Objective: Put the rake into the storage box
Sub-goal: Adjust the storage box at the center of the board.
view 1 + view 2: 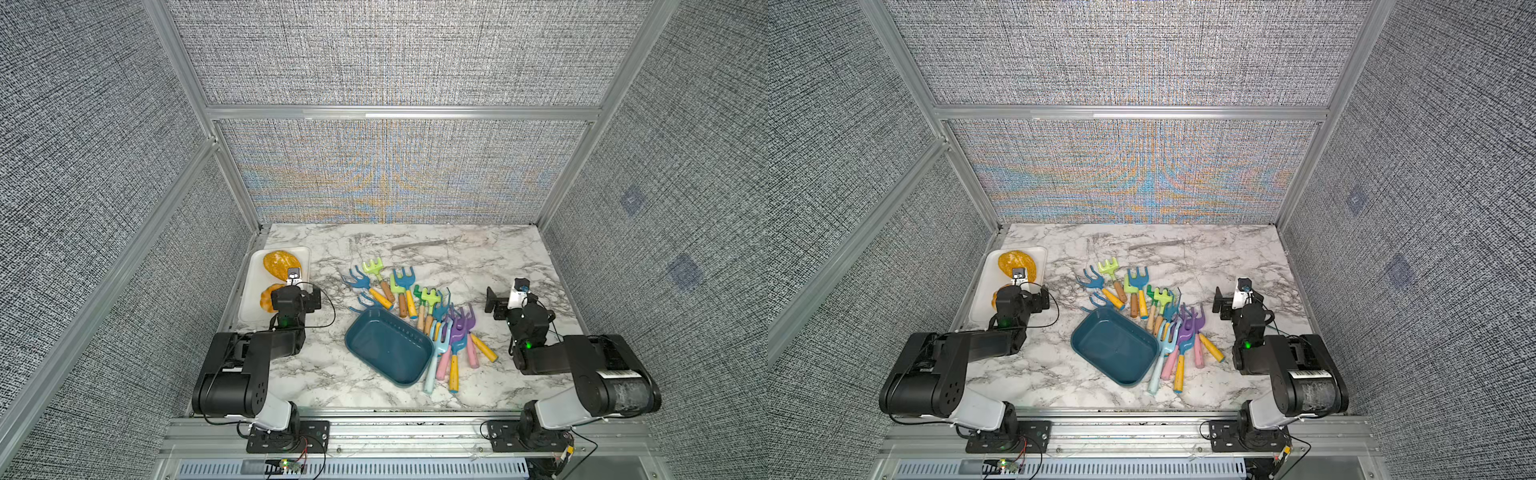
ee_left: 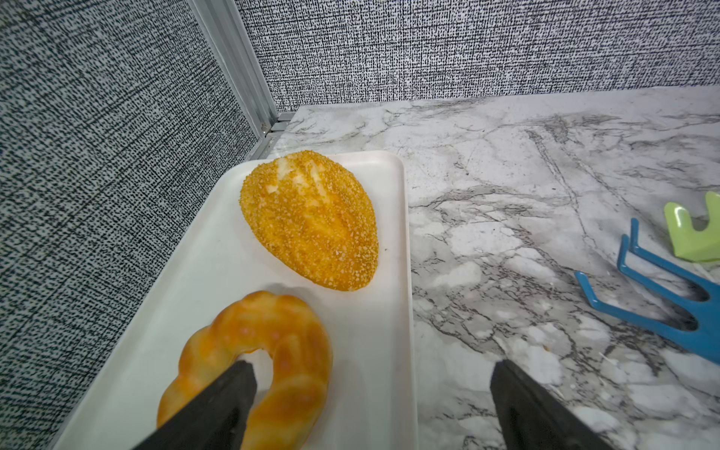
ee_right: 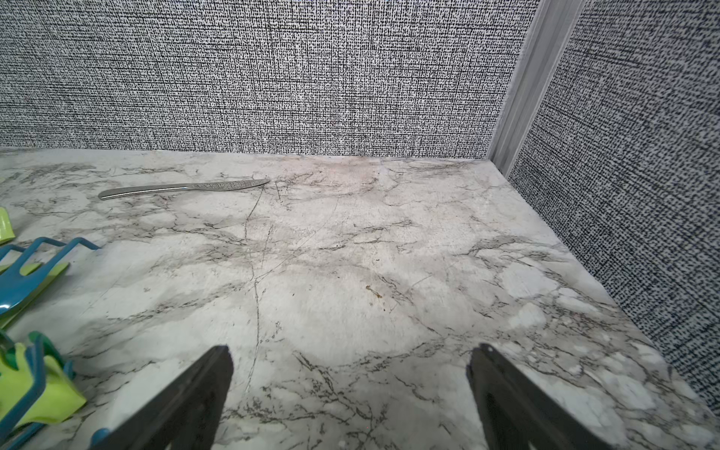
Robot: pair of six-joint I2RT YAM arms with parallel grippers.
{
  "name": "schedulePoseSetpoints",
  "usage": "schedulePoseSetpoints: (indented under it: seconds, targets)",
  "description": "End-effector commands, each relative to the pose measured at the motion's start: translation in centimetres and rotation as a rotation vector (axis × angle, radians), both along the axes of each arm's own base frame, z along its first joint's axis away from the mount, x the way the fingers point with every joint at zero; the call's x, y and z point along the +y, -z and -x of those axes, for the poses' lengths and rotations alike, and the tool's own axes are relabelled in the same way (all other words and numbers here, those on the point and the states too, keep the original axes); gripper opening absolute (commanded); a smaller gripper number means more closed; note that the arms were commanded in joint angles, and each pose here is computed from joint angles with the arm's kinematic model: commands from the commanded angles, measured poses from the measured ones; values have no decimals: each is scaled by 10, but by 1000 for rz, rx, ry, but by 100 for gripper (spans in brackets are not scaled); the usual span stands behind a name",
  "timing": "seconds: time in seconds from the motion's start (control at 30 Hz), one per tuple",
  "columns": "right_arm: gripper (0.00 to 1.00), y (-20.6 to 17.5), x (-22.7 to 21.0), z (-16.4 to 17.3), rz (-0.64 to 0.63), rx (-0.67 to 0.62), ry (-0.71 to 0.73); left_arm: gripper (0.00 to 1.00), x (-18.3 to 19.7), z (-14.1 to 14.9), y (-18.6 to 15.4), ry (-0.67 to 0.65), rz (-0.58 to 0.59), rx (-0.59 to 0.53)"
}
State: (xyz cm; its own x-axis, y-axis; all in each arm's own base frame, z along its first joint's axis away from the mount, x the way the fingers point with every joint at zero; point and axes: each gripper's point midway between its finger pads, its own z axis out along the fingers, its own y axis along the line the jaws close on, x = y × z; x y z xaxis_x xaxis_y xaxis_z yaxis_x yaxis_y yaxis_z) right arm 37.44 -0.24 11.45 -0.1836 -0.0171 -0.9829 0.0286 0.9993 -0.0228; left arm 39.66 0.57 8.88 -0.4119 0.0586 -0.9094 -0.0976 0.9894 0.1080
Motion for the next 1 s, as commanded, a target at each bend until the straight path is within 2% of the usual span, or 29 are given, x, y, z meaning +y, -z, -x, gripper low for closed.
schedulePoseSetpoints:
  seconds: [0.0, 0.23, 0.33, 0.47, 0.53, 0.73, 0.87, 0.97]
  targets:
    - [99, -7, -1, -2, 2, -30, 5, 99, -2, -3, -7, 12, 4, -30]
    - [99, -10, 2, -1, 9, -41, -11, 99, -2, -3, -8, 13, 2, -37]
    - [99, -23, 15, -8, 49, -24, -53, 99, -3, 0, -21, 14, -2, -54]
    - [99, -20, 24, -40, -22, 231, -29, 99, 7, 10, -45, -60, 14, -35]
    - [99, -18, 39, -42, -32, 266, -71, 99, 7, 16, -58, -71, 32, -59]
    - [99, -55, 84, -23, 4, 142, -183, 99, -4, 37, -104, -56, 235, -171]
    - [99, -86, 104, -5, -45, 36, -263, 99, -17, 52, -114, -12, 356, -170]
    - [99, -100, 100, 2, -119, 28, -224, 99, -25, 66, -120, 14, 436, -161]
